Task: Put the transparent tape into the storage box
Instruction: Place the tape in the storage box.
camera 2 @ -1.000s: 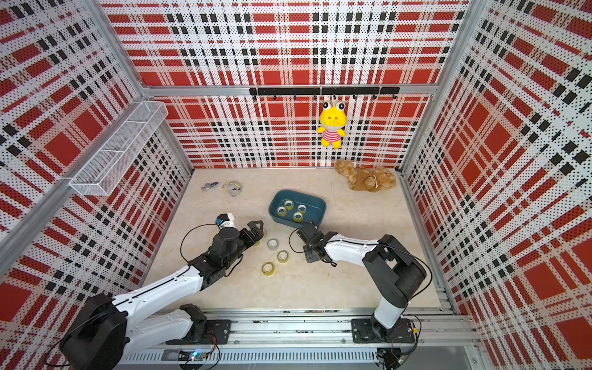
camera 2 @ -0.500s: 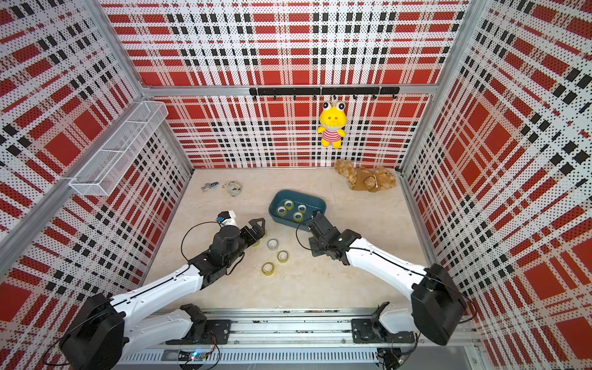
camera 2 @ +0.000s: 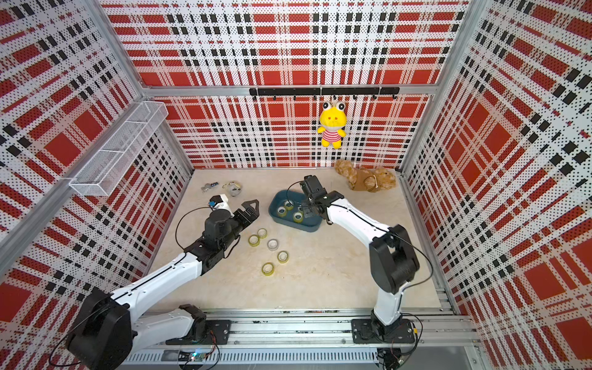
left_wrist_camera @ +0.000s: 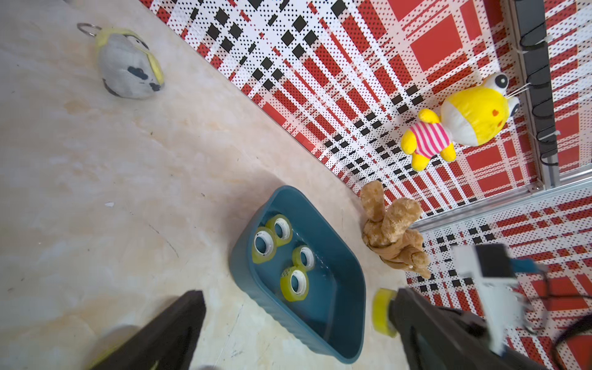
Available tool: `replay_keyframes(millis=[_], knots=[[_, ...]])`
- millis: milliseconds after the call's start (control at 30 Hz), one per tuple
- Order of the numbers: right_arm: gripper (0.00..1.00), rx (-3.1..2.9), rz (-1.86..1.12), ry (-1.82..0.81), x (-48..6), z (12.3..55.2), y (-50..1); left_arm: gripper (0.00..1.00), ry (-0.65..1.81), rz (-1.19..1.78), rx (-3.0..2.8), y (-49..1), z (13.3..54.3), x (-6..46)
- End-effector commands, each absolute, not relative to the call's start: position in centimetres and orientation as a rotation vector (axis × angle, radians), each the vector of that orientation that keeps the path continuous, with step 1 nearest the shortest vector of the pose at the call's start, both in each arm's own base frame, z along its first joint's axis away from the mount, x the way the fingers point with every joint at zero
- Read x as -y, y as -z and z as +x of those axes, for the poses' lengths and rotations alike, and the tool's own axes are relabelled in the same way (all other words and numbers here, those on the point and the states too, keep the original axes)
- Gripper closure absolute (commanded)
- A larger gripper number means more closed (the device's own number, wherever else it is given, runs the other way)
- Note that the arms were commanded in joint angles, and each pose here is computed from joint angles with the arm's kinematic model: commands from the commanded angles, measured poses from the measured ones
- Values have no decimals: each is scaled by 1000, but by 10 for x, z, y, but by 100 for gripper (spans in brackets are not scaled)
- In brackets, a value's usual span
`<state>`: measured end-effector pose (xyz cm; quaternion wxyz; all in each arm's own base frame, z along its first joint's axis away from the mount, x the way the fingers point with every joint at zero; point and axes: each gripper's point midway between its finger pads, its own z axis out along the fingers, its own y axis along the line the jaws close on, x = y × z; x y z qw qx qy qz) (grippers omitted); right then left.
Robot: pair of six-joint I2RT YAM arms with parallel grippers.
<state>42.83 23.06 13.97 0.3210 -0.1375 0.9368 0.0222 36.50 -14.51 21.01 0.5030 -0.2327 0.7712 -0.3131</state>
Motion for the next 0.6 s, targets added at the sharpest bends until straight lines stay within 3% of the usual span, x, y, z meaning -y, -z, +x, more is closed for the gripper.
replay_keyframes(millis=[0, 300, 433, 567], knots=[[100, -2491, -380, -20, -228, 445, -124, 1, 735, -533, -1880, -204, 361, 141], [100, -2541, -369, 34, -224, 480, -79, 1, 719, -538, -1939, -176, 356, 138], [84, -2553, -370, 76, -221, 486, -72, 1, 715, -539, -1961, -168, 356, 140], [63, -2539, -359, 67, -220, 485, -85, 1, 711, -547, -1977, -161, 351, 138]])
